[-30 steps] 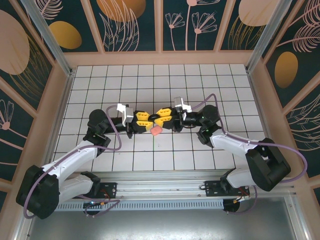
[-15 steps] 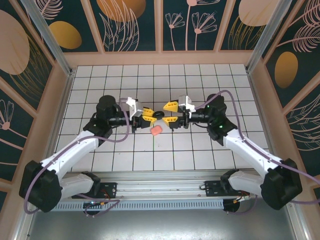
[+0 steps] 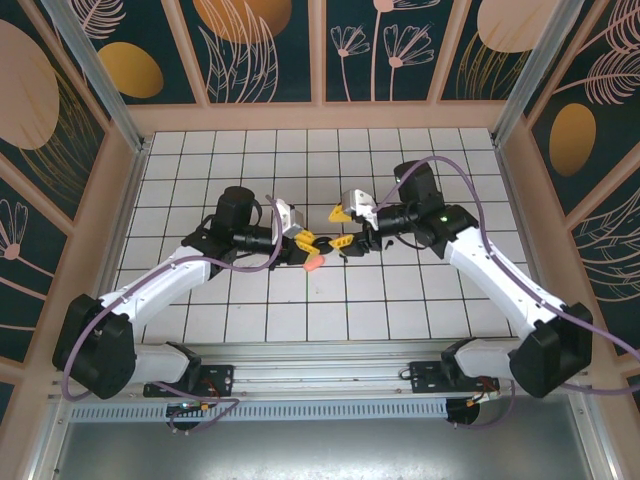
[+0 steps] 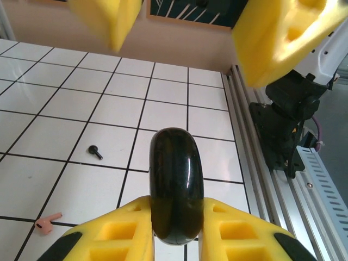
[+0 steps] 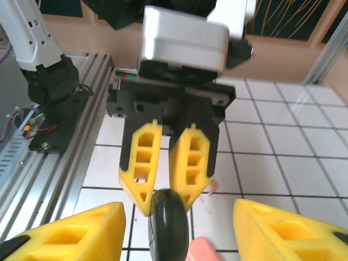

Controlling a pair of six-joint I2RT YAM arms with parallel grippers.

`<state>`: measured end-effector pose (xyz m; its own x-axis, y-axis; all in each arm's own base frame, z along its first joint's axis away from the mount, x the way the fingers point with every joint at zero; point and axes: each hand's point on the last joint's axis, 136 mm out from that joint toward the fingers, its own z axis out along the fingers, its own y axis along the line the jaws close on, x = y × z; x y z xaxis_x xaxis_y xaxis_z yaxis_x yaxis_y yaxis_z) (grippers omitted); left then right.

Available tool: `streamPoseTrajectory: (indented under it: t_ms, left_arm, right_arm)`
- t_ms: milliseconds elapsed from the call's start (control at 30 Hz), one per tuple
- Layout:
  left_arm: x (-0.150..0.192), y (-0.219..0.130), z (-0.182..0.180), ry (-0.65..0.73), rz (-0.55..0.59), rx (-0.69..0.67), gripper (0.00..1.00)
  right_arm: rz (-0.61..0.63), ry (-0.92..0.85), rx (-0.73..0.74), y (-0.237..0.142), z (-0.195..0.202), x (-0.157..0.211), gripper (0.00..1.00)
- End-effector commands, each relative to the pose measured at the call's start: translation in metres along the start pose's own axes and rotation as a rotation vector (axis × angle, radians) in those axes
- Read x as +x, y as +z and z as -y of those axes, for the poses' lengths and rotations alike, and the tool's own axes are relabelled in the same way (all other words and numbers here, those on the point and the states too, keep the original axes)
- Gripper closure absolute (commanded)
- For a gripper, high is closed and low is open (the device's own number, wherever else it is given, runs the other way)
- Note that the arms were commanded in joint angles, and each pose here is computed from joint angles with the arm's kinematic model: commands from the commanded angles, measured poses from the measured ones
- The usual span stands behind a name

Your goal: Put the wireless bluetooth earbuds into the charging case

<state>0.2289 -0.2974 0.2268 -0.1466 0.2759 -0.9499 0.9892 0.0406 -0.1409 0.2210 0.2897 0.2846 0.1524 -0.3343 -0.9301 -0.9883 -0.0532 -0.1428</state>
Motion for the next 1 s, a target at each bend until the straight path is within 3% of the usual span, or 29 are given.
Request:
streamPoseTrajectory:
  t_ms: [0,667,867,933,967]
  left_arm:
    - [-0.015,-0.001,0.009,0.041,0.027,0.047,0.8]
    - [-0.025,-0.002,0.016,0.057,0.038,0.059,0.79]
    - [-0.026,-0.003,0.015,0.059,0.036,0.046,0.79]
    - [-0.025,-0.002,0.012,0.05,0.031,0.032,0.74]
    - [-0.026,-0.002,0.011,0.046,0.033,0.025,0.66]
  right_arm:
    - [0.008,0.037,-0.102,0.001,-0.01,-0.001,0.45]
    - [-0.008,0.16,-0.227,0.019,-0.008,0.015,0.53]
    - [0.003,0.163,-0.253,0.019,-0.009,0.01,0.73]
    - [0.008,0.153,-0.25,0.017,-0.009,0.008,0.8]
    - [0.013,0.146,-0.248,0.015,-0.009,0.007,0.82]
